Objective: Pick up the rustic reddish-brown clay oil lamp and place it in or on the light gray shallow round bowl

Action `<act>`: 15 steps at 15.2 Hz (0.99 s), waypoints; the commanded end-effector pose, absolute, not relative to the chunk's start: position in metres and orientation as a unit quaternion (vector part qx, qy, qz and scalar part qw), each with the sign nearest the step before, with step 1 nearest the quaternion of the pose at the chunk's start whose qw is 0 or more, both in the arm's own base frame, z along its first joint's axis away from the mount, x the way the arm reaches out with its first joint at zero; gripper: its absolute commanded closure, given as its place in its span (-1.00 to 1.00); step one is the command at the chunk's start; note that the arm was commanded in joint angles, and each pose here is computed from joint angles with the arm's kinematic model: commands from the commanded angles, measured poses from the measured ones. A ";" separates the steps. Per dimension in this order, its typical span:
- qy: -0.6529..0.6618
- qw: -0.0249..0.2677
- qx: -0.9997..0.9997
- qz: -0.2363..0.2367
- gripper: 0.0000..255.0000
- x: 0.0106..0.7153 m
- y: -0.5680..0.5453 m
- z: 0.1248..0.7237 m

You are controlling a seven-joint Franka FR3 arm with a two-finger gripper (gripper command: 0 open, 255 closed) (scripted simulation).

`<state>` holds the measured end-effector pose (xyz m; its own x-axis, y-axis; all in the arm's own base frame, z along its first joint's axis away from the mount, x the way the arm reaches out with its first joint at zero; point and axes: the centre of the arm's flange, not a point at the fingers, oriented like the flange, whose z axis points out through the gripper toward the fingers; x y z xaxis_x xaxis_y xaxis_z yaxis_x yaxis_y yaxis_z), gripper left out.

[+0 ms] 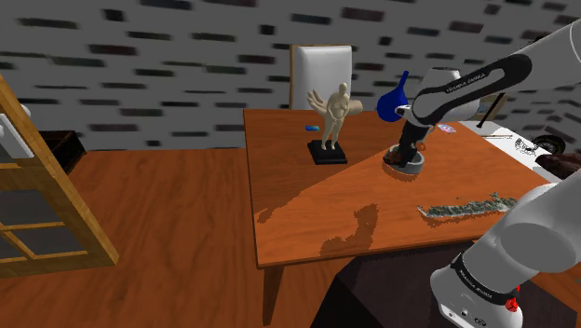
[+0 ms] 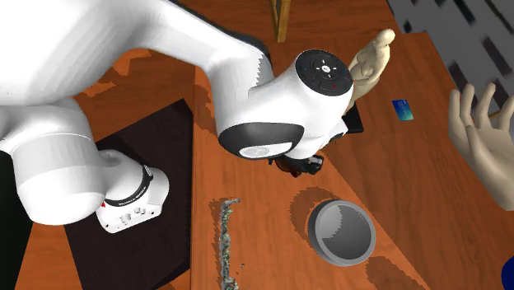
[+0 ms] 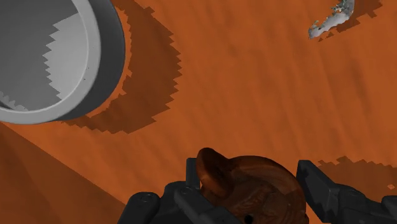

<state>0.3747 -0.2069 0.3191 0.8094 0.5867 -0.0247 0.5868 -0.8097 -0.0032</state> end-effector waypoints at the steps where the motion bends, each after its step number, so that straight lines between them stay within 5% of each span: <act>1: 0.310 0.003 0.951 -0.012 1.00 0.382 -0.232 0.319; 15: 0.310 0.003 0.951 -0.012 1.00 0.409 -0.414 0.317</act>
